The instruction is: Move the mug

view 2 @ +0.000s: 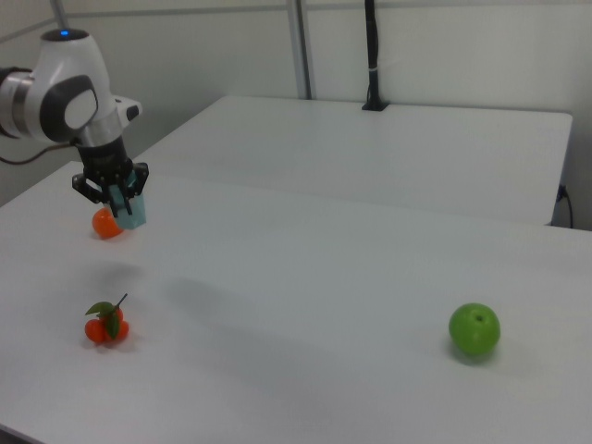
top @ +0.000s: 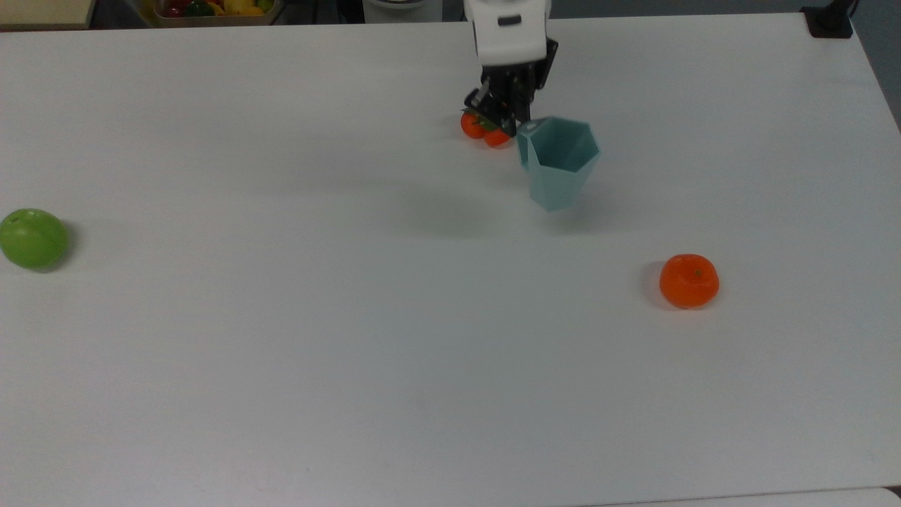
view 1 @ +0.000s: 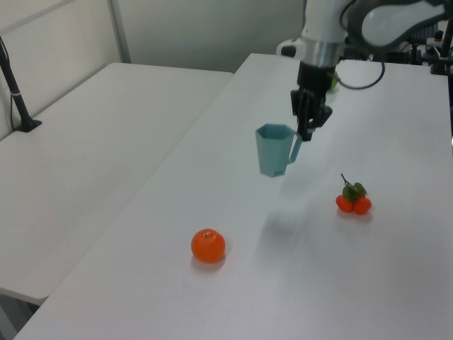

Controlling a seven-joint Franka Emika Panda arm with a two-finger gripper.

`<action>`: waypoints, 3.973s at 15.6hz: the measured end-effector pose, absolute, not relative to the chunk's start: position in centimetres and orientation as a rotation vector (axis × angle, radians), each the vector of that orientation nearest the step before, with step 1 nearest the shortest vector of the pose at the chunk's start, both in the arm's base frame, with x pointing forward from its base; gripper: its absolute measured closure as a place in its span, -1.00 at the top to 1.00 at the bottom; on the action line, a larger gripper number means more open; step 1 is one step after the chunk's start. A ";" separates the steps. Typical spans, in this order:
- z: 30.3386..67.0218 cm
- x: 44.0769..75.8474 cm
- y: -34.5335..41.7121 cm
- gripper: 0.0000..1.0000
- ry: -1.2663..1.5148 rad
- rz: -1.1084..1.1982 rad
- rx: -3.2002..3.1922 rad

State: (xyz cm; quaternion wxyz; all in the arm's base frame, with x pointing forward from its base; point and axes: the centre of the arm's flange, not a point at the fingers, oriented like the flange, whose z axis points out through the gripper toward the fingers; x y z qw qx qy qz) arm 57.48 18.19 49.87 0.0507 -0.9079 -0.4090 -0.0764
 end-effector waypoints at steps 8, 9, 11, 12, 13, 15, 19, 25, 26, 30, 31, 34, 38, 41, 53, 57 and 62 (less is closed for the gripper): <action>58.0 53.8 10.9 -0.55 -1.011 -0.210 -2.866; 58.7 53.3 9.6 -0.55 -0.977 -0.196 -2.876; 59.6 52.5 6.7 -0.55 -0.909 -0.160 -2.892; 59.8 52.2 5.3 -0.55 -0.874 -0.135 -2.897; 59.7 51.9 3.8 -0.55 -0.836 -0.105 -2.901; 59.1 51.7 1.3 -0.55 -0.766 -0.064 -2.908; 57.1 51.5 -3.2 -0.55 -0.656 -0.004 -2.941; 50.3 51.5 -5.9 -0.55 -0.615 0.088 -3.003; 49.1 51.5 -6.1 -0.55 -0.612 0.086 -3.011; 44.9 51.1 -7.1 -0.55 -0.582 0.040 -3.035; 44.0 51.0 -7.3 -0.55 -0.573 0.027 -3.040; 41.7 50.8 -7.9 -0.55 -0.553 -0.004 -3.054; 39.2 50.7 -8.3 -0.55 -0.540 -0.024 -3.068; 38.2 50.7 -8.3 -0.55 -0.538 -0.026 -3.071; 37.7 50.6 -8.4 0.00 -0.532 -0.011 -3.071; 38.2 50.7 -8.4 0.83 -0.510 -0.007 -3.073; 45.8 52.0 -8.0 1.00 -0.381 0.056 -3.071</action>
